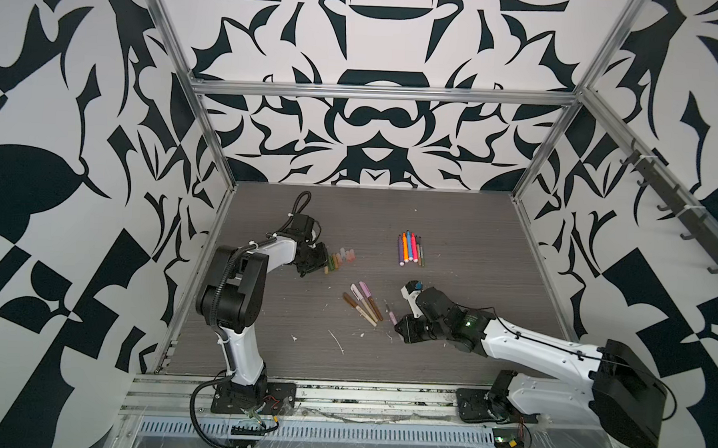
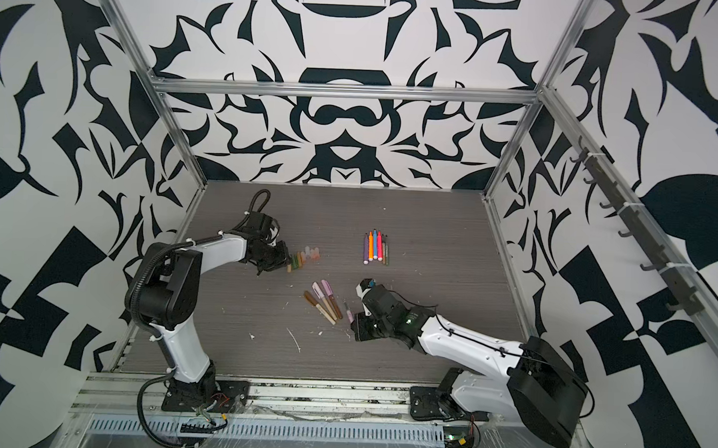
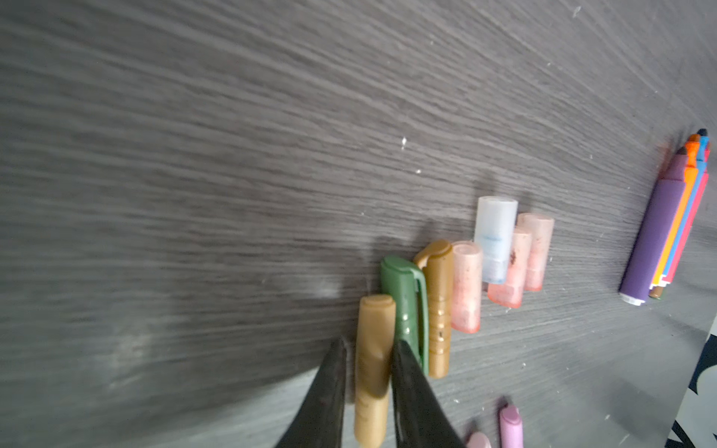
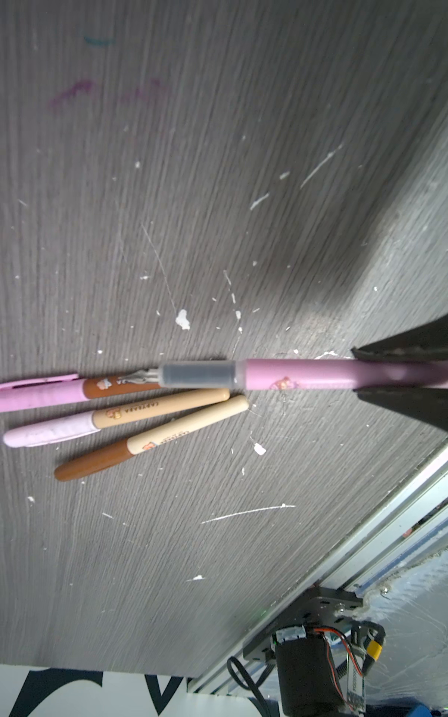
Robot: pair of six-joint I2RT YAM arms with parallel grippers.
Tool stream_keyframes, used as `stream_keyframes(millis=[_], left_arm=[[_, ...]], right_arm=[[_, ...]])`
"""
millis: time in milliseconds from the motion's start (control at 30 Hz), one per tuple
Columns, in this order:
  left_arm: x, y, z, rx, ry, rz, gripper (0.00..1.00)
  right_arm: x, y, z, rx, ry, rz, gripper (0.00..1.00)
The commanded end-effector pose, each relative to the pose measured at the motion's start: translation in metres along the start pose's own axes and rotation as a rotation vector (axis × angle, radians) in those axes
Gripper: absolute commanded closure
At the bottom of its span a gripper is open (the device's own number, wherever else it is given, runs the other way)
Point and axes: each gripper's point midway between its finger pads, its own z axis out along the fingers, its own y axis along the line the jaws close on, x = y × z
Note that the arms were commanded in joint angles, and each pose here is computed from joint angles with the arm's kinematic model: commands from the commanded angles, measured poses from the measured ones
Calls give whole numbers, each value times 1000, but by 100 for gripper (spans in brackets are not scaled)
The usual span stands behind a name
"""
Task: Open the pen caps
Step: 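Carry the tan cap with the left gripper and set it beside the caps, then lay the uncapped pink pen beside the marker bundle with the right gripper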
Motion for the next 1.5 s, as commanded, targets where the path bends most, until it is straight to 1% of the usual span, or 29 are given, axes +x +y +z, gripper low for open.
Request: stream_keyframes(millis=[0, 300, 700, 900, 1067, 1200, 1300, 1467], left_arm=[[-1, 1, -1, -3, 9, -2, 75], [2, -6, 0, 47, 12, -30, 74], [4, -5, 4, 54, 17, -37, 74], [5, -14, -9, 88, 9, -45, 73], [4, -27, -35, 121, -19, -38, 73], [5, -46, -64, 199, -42, -43, 72], [6, -62, -99, 256, -87, -29, 72], [19, -80, -176, 323, -202, 45, 68]], right_arm=[[-15, 10, -9, -15, -48, -12, 100], [-15, 10, -10, -15, -49, -9, 100], [-13, 7, -11, -11, -52, -3, 100], [-16, 4, -12, 10, -56, -13, 100], [-37, 2, -25, 27, -76, -48, 100], [-72, -10, -44, 5, -131, -4, 100], [-106, -25, -60, -35, -196, 69, 100], [-157, -71, -74, -45, -288, 204, 100]])
